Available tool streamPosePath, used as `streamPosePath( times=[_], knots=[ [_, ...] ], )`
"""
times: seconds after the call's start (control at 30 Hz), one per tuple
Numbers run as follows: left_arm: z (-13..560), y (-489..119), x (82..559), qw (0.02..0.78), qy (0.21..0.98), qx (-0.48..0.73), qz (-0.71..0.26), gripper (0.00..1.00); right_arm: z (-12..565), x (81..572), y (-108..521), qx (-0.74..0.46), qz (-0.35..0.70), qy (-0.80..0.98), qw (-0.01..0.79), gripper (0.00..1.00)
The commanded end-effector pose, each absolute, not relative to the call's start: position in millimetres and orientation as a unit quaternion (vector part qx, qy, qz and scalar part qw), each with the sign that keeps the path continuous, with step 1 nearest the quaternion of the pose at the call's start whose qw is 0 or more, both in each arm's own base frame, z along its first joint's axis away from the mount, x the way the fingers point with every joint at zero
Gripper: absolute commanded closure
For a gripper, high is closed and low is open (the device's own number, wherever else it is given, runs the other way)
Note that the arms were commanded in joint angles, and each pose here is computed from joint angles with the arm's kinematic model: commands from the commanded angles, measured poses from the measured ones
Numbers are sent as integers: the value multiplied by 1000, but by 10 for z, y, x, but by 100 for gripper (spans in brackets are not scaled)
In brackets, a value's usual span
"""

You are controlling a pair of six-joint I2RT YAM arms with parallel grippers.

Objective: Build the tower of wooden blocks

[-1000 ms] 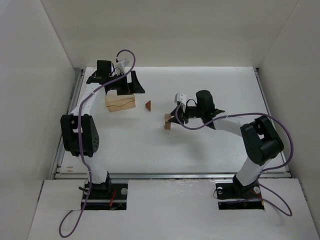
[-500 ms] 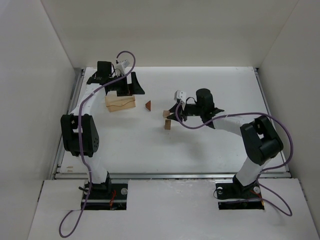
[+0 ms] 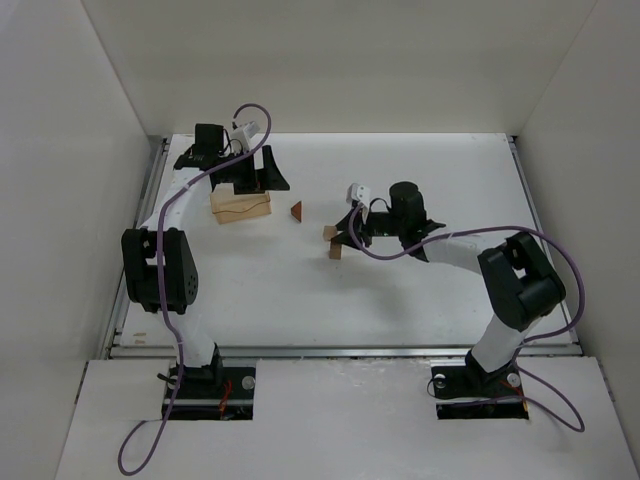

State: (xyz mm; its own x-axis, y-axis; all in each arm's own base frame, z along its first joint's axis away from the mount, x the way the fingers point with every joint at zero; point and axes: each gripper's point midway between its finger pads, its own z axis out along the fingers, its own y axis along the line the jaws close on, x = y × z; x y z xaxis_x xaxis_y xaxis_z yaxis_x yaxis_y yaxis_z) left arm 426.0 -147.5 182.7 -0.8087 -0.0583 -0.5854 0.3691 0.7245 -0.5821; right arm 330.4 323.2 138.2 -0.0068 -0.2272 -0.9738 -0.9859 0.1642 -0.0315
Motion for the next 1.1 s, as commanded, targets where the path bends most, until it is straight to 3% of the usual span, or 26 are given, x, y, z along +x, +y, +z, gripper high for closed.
streamPosePath(
  times=[0.0, 1.07],
  knots=[
    [2064, -1486, 4201, 323, 867, 109, -363, 0, 1446, 3334, 3273, -510, 391, 574, 507, 100],
    [2040, -1486, 4202, 323, 867, 109, -363, 0, 1156, 3422, 3167, -477, 385, 614, 496, 100]
  ],
)
